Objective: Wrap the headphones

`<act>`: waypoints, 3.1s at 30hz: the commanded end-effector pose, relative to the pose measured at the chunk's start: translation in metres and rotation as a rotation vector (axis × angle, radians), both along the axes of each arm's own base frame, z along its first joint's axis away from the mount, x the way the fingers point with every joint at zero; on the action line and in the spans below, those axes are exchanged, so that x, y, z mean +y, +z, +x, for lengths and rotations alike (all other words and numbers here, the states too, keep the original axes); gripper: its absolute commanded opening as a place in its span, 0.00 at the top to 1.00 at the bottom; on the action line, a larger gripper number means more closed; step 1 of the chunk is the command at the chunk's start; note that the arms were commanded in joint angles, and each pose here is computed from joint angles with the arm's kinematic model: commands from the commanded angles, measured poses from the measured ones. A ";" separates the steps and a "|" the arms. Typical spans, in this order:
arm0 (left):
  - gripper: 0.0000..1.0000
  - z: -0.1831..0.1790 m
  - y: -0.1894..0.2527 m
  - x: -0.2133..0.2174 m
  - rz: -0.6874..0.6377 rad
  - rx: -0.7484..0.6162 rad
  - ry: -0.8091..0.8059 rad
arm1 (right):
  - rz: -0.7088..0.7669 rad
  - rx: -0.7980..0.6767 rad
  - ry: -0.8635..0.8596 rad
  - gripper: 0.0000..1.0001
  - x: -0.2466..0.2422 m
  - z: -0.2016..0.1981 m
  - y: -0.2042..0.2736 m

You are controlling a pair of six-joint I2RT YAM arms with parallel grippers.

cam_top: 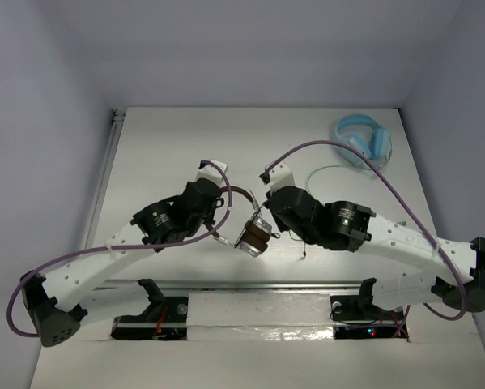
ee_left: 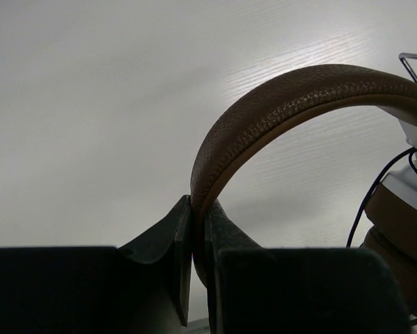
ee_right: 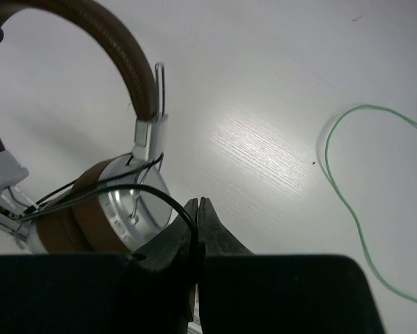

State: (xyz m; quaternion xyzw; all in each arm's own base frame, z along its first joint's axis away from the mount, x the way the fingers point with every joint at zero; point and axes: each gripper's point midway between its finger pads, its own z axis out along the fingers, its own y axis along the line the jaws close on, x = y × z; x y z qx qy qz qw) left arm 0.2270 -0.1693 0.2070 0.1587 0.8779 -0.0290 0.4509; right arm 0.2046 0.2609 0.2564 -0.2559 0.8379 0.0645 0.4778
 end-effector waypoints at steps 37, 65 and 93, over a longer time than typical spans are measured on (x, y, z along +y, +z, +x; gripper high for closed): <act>1.00 -0.019 0.150 -0.064 -0.760 -0.100 -0.512 | 0.786 -0.107 -0.045 0.71 0.004 0.038 -0.008; 1.00 -0.019 0.220 -0.070 -1.001 -0.188 -0.536 | 0.843 -0.051 -0.062 0.66 0.022 0.045 -0.056; 1.00 0.051 0.190 -0.019 -1.292 -0.347 0.012 | 0.797 0.180 0.039 1.00 0.067 -0.005 -0.097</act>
